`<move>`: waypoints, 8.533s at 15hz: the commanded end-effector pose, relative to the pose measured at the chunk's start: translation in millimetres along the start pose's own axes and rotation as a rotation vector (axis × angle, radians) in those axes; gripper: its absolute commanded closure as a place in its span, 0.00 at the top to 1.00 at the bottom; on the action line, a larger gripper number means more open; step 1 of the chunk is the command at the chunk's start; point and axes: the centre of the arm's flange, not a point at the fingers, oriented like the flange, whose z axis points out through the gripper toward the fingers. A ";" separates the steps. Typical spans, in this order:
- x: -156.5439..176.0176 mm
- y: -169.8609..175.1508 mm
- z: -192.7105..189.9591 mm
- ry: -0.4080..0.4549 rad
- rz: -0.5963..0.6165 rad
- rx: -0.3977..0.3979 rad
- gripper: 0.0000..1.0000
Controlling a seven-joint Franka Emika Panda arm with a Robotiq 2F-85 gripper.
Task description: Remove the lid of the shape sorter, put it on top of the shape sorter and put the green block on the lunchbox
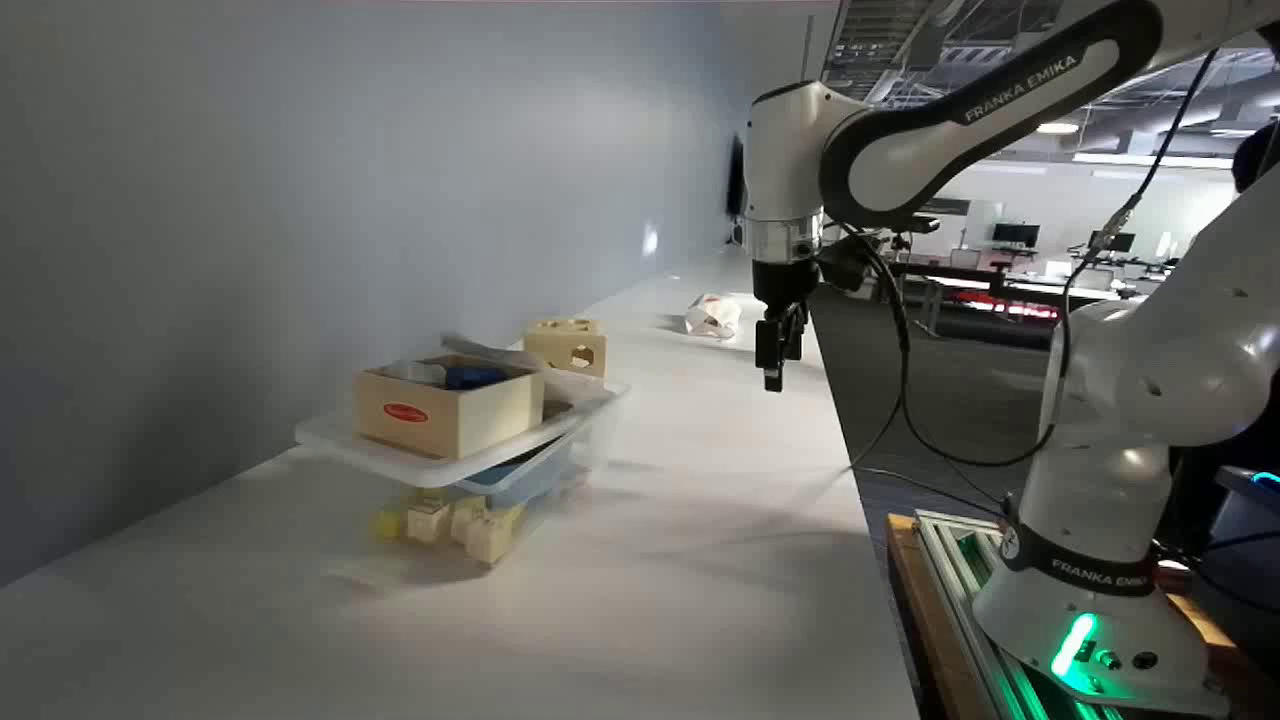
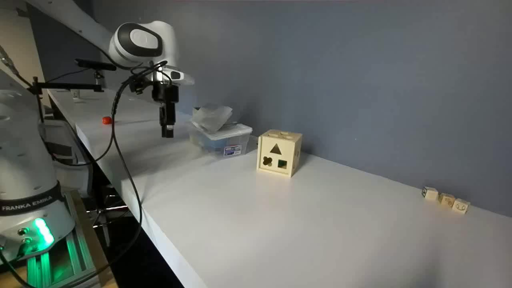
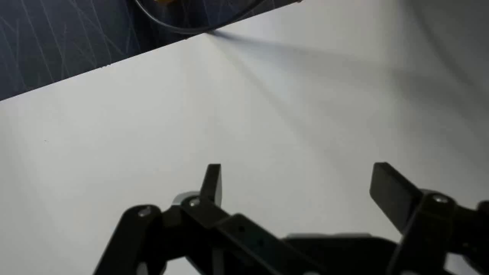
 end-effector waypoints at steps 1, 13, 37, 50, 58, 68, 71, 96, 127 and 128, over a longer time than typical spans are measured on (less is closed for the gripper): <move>0.0 0.0 0.0 0.000 0.000 0.000 1.00; 73.3 96.4 -48.7 0.260 0.399 0.176 1.00; 214.1 166.5 -46.3 0.182 0.468 0.420 1.00; 278.1 161.7 4.7 0.317 0.778 0.663 1.00; 292.5 162.6 38.2 0.300 0.860 0.750 1.00; 283.3 171.1 63.5 0.289 0.911 0.842 1.00; 285.8 164.9 70.5 0.276 0.912 0.848 1.00; 291.1 152.3 94.5 0.342 0.891 0.912 1.00; 273.8 180.4 18.1 0.311 0.863 0.849 0.24; 272.2 182.3 12.6 0.295 0.859 0.836 0.18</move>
